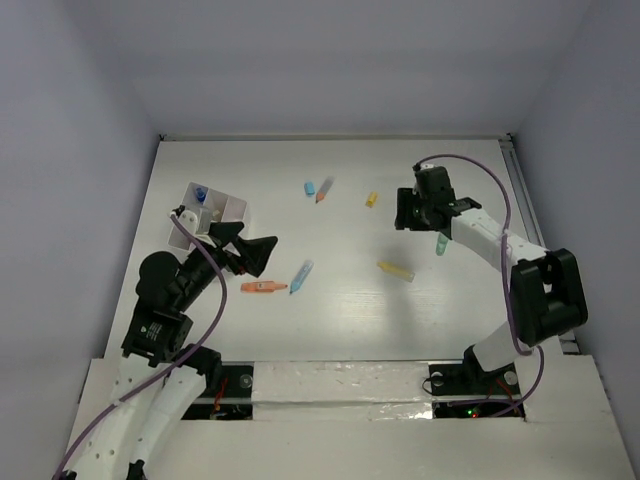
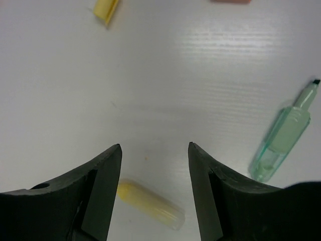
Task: Sort the stationery into containers
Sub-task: Pick up the pen from the center of the board.
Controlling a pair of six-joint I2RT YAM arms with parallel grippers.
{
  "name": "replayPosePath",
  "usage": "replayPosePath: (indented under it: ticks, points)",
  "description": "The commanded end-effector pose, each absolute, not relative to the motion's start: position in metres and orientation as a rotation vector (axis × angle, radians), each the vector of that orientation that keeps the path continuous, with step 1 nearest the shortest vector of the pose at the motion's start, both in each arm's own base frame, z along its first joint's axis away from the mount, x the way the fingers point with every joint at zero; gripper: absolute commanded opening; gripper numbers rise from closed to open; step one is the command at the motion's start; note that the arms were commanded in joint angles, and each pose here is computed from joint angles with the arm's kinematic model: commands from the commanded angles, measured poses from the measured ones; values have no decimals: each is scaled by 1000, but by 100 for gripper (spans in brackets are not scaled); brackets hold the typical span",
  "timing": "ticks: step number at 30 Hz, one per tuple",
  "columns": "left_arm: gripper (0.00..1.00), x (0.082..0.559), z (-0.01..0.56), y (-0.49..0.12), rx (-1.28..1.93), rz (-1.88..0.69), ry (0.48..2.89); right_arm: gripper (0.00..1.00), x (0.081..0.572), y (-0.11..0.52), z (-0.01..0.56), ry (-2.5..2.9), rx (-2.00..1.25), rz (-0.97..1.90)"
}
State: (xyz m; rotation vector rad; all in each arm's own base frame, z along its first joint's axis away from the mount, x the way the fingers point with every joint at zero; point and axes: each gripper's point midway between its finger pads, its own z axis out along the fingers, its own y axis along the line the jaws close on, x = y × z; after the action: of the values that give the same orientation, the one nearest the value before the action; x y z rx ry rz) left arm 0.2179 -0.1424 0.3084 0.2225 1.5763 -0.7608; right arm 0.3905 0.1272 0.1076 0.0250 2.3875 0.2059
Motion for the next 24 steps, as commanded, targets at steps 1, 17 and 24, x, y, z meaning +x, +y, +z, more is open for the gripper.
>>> replayPosePath:
  ticks: [1, 17, 24]
  points:
    - [99, 220, 321, -148, 238, -777, 1536, 62, 340, 137, 99, 2505, -141, 206]
    - [99, 219, 322, -147, 234, -772, 1533, 85, 287, 159, 40, 2788, -467, 108]
    - [99, 220, 321, -147, 231, -768, 1536, 67, 294, 166, 12, 2815, -495, 122]
